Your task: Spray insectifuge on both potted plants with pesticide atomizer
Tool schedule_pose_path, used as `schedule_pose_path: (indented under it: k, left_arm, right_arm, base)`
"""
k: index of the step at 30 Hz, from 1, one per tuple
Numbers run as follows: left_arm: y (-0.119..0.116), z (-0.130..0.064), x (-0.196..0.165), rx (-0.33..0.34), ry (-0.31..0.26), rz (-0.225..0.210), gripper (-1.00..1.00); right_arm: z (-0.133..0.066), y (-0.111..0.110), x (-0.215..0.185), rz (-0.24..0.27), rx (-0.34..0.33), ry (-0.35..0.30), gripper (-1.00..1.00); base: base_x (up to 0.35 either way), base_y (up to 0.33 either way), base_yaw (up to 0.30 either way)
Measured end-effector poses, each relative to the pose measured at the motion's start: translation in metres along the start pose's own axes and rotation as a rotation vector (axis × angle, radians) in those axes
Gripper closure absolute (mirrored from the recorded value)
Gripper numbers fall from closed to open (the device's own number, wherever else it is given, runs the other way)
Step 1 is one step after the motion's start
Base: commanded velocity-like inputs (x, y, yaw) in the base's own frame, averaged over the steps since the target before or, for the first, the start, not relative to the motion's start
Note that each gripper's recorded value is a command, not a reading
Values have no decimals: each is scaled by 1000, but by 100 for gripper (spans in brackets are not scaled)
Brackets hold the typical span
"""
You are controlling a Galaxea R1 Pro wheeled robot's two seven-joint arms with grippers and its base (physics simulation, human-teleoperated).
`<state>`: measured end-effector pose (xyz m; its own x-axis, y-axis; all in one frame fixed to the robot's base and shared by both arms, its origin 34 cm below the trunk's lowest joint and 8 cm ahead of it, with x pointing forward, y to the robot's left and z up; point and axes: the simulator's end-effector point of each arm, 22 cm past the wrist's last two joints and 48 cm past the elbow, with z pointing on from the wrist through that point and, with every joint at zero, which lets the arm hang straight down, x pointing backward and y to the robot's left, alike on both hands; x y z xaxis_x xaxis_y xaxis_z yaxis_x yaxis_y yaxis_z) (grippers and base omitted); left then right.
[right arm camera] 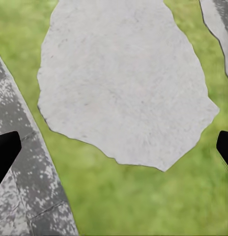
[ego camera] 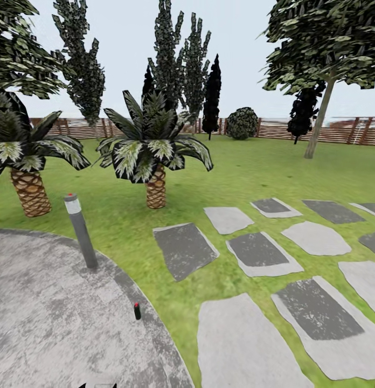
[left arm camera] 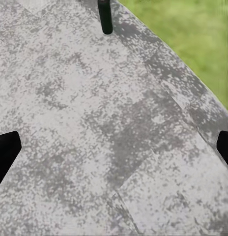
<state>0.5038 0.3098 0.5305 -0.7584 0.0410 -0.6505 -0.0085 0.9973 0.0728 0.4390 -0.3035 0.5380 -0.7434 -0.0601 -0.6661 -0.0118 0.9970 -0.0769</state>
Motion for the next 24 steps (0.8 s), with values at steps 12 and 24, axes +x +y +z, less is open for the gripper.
schedule_pose_path:
  k: [12, 24]
  left_arm:
    - [0, 0, 0, 0, 0, 0, -100]
    - [0, 0, 0, 0, 0, 1, -100]
  right_arm:
    - [0, 0, 0, 0, 0, 0, -100]
    - [0, 0, 0, 0, 0, 0, -100]
  base:
    - [160, -265, 92]
    - [160, -265, 270]
